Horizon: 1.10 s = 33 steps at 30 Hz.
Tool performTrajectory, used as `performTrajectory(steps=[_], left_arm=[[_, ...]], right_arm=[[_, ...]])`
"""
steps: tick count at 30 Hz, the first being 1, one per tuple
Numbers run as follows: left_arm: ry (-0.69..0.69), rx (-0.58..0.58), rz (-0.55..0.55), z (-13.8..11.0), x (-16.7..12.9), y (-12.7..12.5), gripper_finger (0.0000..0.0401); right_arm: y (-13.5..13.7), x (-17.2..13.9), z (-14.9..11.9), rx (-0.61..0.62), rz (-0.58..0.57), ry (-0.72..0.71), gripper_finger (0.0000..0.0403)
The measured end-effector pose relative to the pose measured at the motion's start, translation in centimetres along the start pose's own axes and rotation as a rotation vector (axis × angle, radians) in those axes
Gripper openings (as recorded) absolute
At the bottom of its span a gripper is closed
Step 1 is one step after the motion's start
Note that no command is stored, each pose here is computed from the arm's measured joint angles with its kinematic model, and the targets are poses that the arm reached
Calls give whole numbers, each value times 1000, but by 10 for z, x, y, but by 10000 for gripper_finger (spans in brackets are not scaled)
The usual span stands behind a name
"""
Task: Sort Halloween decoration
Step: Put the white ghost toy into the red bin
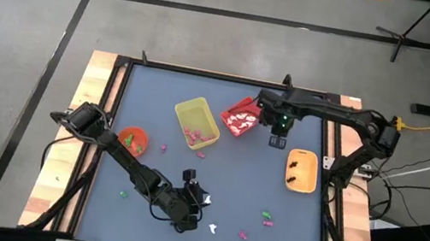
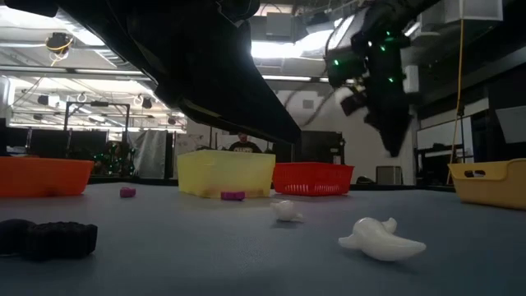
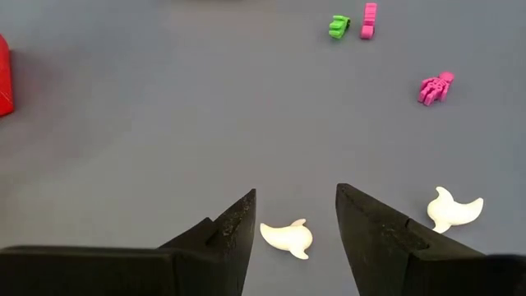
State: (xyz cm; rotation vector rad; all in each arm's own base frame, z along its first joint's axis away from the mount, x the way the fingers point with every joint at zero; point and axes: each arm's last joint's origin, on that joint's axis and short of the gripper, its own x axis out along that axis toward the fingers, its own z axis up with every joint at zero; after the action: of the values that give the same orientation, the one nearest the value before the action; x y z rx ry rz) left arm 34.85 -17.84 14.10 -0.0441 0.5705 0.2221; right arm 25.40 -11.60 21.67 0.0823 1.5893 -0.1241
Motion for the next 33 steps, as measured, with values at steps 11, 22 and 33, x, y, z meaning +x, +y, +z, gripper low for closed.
performTrajectory(steps=[11, 22, 33], left_arm=[[0, 0, 0, 0, 0, 0, 153], [0, 0, 0, 0, 0, 0, 153], [0, 0, 0, 0, 0, 0, 153]], right_arm=[[-13, -34, 38, 13, -113, -374, 58], [-17, -39, 50, 18, -153, -505, 58], [-16, -39, 49, 18, -152, -501, 58]])
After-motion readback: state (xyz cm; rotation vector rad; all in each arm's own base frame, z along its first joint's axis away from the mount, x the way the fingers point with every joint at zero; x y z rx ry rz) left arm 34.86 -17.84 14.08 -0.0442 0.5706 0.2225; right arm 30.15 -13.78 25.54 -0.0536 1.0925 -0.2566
